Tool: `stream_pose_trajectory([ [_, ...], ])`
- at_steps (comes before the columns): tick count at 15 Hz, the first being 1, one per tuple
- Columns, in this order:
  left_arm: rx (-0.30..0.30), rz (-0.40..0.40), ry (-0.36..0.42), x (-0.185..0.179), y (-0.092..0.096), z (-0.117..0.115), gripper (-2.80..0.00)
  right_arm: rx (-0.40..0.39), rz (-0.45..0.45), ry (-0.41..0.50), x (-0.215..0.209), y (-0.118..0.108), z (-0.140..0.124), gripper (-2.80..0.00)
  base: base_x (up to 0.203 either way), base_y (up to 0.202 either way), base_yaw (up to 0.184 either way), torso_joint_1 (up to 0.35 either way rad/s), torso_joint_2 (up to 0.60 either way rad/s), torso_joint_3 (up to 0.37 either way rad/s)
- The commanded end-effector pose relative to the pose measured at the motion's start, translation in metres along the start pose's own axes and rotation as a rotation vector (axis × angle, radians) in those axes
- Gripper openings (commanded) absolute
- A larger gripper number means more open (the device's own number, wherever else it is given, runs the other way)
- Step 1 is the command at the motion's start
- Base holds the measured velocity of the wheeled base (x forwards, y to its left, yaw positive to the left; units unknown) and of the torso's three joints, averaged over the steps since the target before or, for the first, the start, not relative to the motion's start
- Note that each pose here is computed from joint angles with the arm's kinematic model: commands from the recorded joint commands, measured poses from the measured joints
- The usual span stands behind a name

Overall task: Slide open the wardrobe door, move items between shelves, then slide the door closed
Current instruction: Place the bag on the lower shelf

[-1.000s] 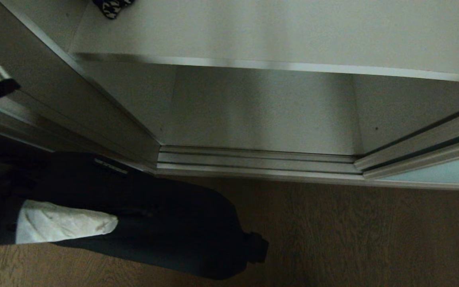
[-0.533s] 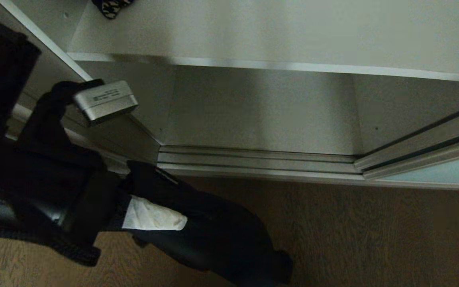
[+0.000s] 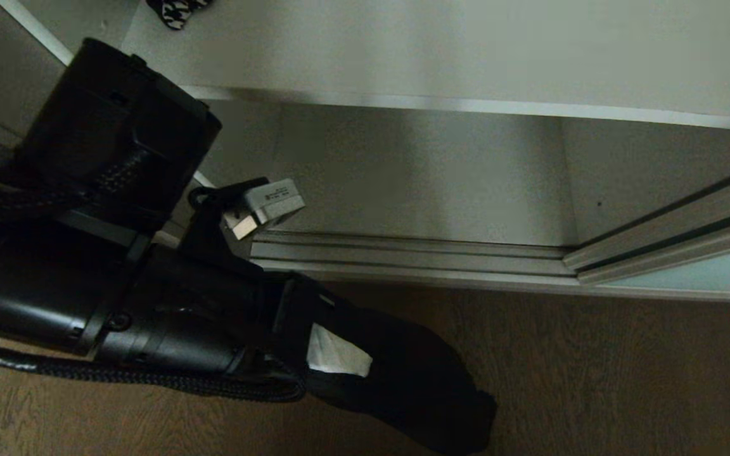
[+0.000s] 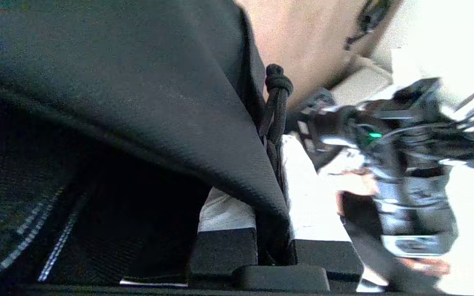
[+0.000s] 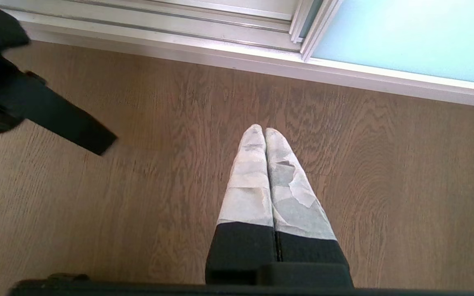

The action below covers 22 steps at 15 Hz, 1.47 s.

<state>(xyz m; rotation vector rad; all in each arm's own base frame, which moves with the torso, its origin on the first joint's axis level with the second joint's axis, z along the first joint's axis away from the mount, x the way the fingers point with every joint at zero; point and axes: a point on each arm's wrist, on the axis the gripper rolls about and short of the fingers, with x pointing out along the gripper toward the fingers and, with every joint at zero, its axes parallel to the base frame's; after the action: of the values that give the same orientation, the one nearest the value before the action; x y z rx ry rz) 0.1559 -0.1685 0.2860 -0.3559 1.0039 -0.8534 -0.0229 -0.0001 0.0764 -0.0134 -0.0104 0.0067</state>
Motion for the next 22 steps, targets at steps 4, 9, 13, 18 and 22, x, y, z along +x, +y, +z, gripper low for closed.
stream_pose_trajectory([
  [4,-0.141,0.028,0.064,0.042,0.007,0.008,-2.8,0.0,0.001,0.0,0.0,0.0,0.0,-2.8,0.0,0.0,0.0,0.0,0.0,0.0],
  [9,-0.186,0.023,-0.004,0.078,0.011,0.039,-2.8,0.0,0.001,0.0,0.0,0.0,0.0,-2.8,0.0,0.0,0.0,0.0,0.0,0.0],
  [13,-0.299,0.072,-0.054,0.109,0.016,0.058,-2.8,0.0,0.001,0.0,0.0,0.0,0.0,-2.8,0.0,0.0,0.0,0.0,0.0,0.0],
  [18,-0.359,0.088,-0.069,0.126,0.028,0.068,-2.8,0.0,0.001,0.0,0.0,0.0,0.0,-2.8,0.0,0.0,0.0,0.0,0.0,0.0],
  [22,-0.398,0.093,-0.148,0.132,0.03,0.09,-2.8,0.0,0.001,0.0,0.0,0.0,0.0,-2.8,0.0,0.0,0.0,0.0,0.0,0.0],
])
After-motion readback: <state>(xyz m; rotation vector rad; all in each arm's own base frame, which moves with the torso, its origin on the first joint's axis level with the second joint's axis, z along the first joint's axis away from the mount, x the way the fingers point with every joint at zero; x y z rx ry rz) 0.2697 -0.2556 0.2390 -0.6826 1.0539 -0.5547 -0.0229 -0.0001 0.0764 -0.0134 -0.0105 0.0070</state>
